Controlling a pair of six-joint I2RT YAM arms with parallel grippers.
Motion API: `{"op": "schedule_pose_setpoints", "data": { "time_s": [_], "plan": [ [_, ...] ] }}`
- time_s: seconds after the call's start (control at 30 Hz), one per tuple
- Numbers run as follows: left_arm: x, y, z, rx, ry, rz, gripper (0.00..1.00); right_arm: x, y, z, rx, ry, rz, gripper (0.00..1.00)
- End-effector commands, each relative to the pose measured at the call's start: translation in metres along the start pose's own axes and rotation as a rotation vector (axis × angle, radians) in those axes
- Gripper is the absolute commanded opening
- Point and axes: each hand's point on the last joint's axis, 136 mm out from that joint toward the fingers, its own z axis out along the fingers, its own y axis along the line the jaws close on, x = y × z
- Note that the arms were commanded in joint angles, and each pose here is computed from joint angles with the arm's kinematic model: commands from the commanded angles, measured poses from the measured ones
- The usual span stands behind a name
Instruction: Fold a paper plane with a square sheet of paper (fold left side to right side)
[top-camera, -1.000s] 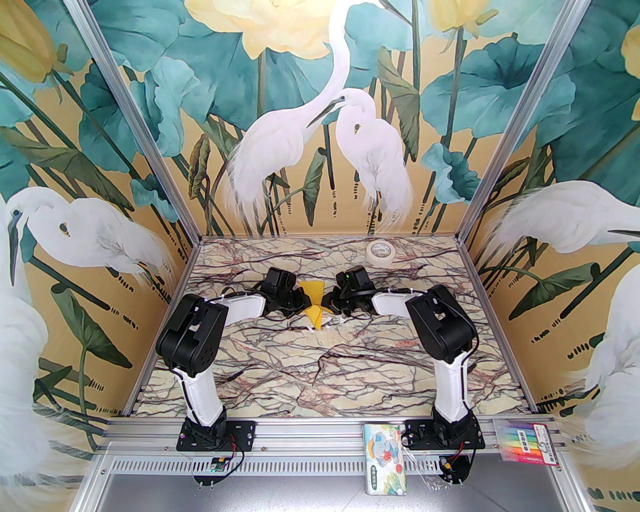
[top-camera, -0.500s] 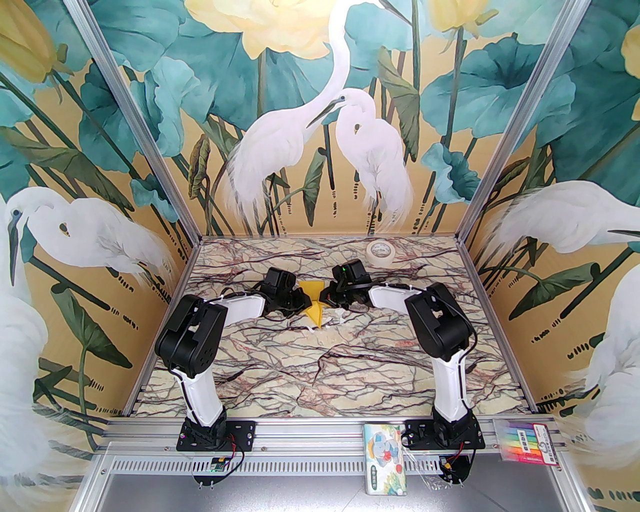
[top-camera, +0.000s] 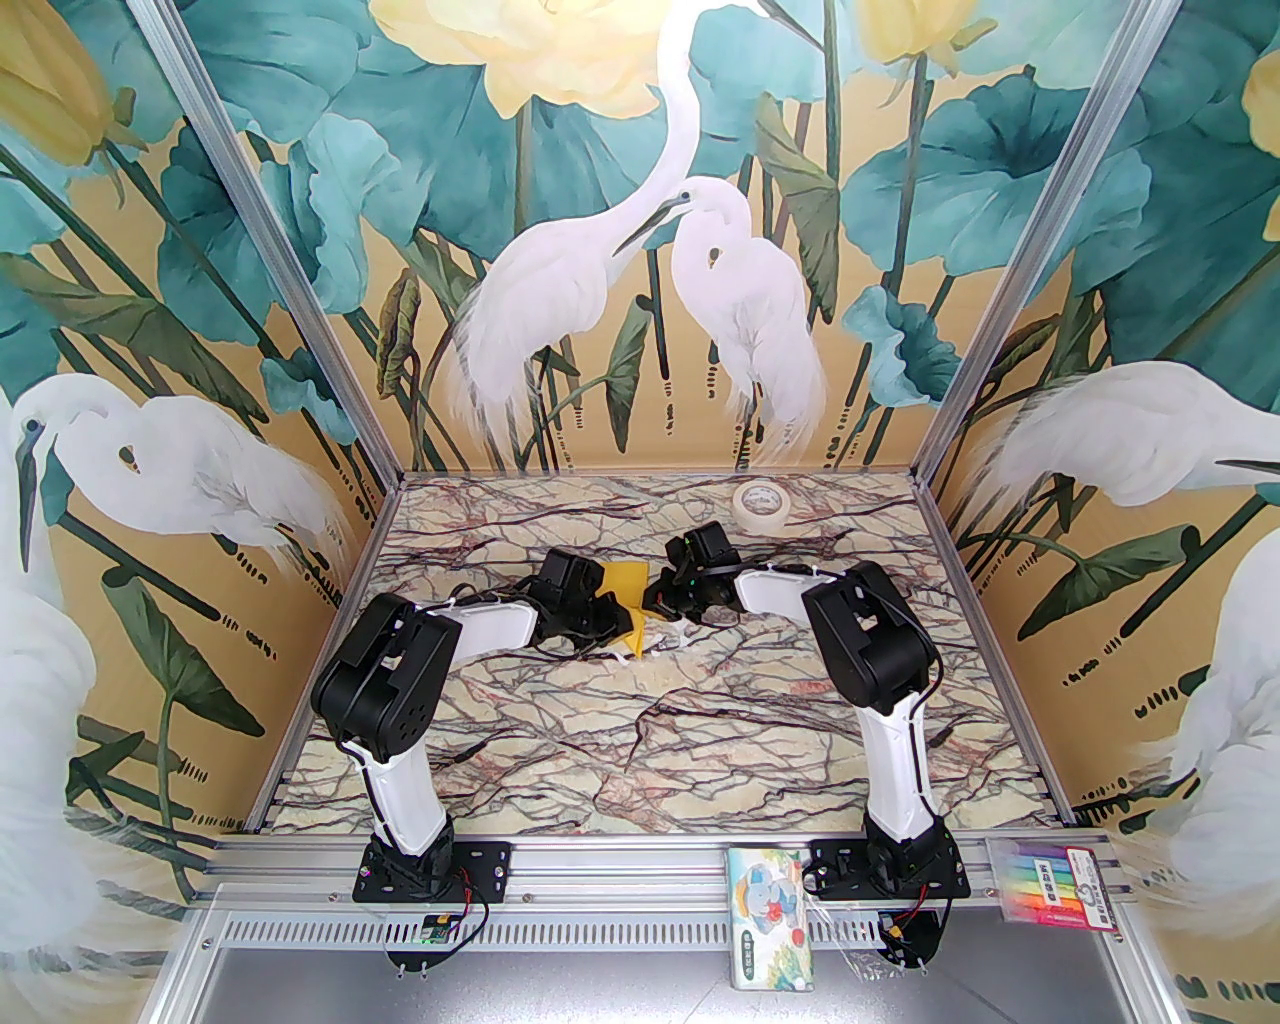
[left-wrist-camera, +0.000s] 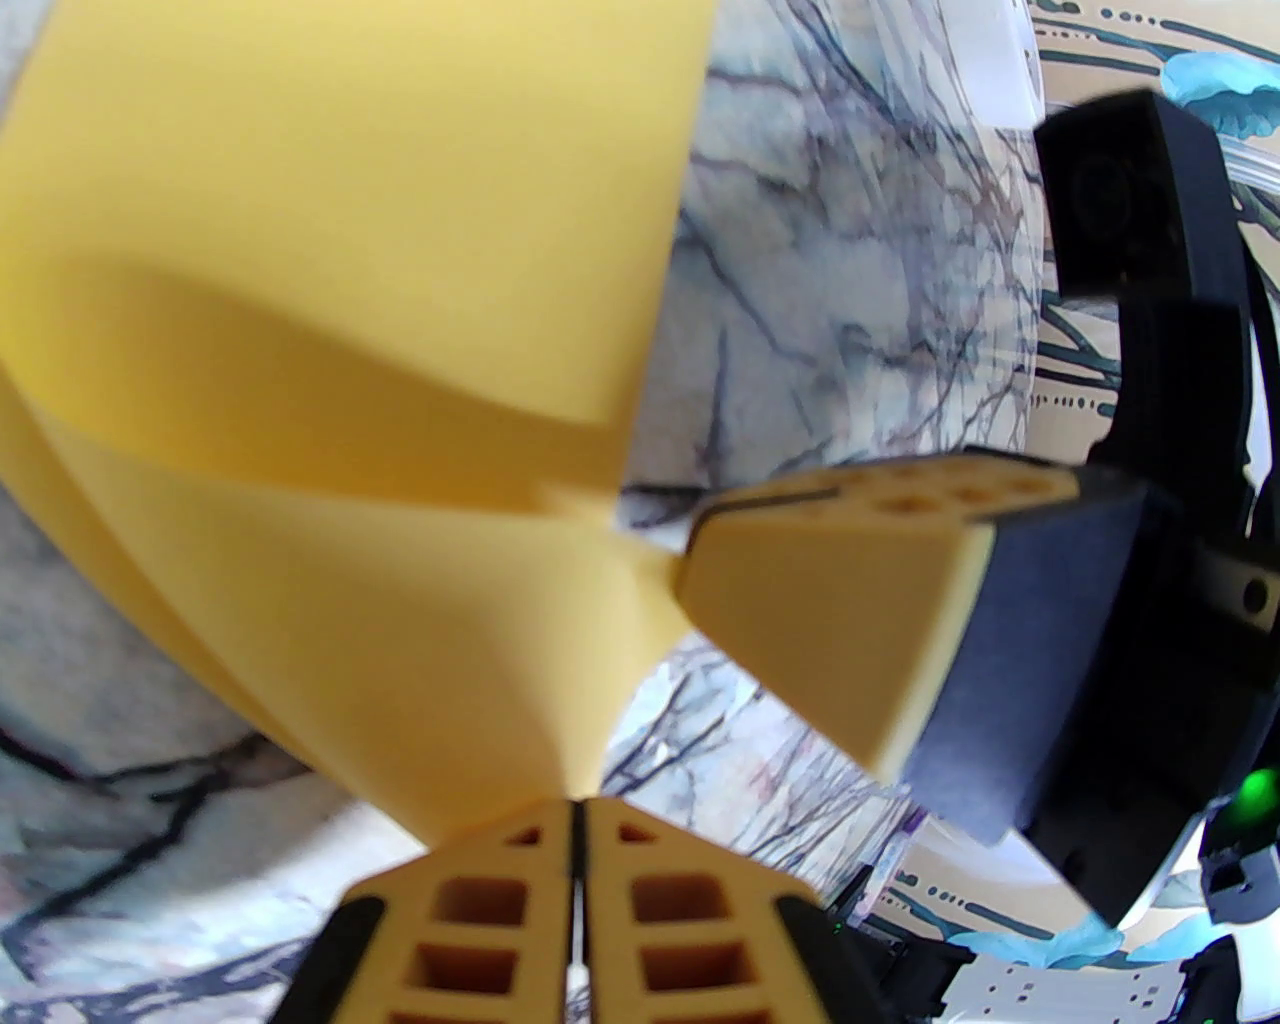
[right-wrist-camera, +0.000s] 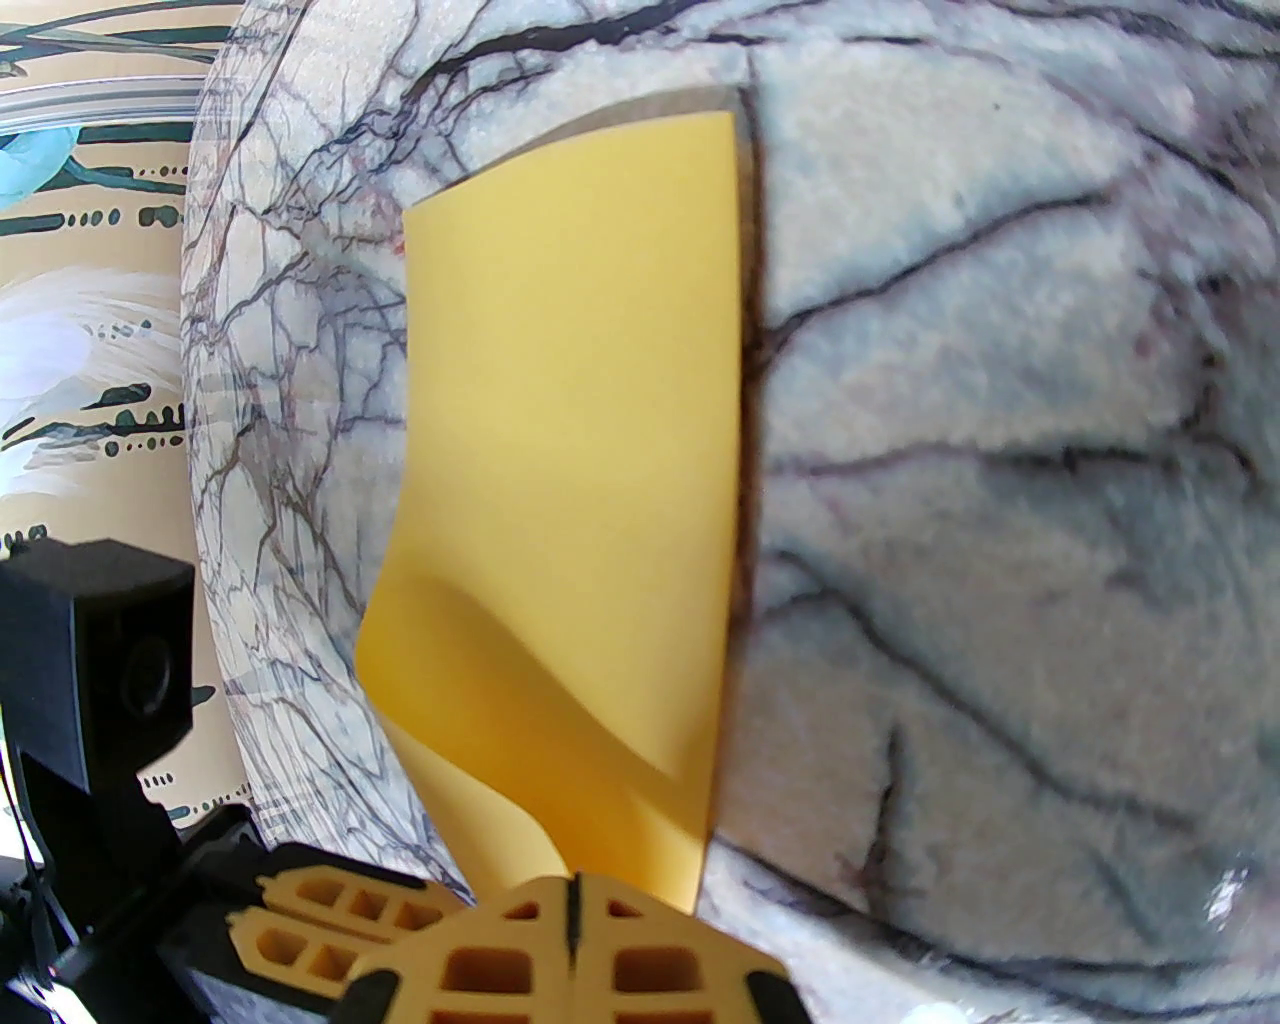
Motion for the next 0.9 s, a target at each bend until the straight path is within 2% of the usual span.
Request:
{"op": "schedule_pose_setpoints", "data": {
  "time_s": [0.0,0.87],
  "plan": [
    [0.007,-0.006,-0.003,0.033,0.016,0.009,0.10,-0.006,-0.003,0.002,0.009,-0.002,-0.021,0.00],
    [0.023,0.000,0.008,0.031,0.066,0.000,0.11,-0.014,-0.008,0.009,0.019,-0.002,-0.015,0.00]
  ]
}}
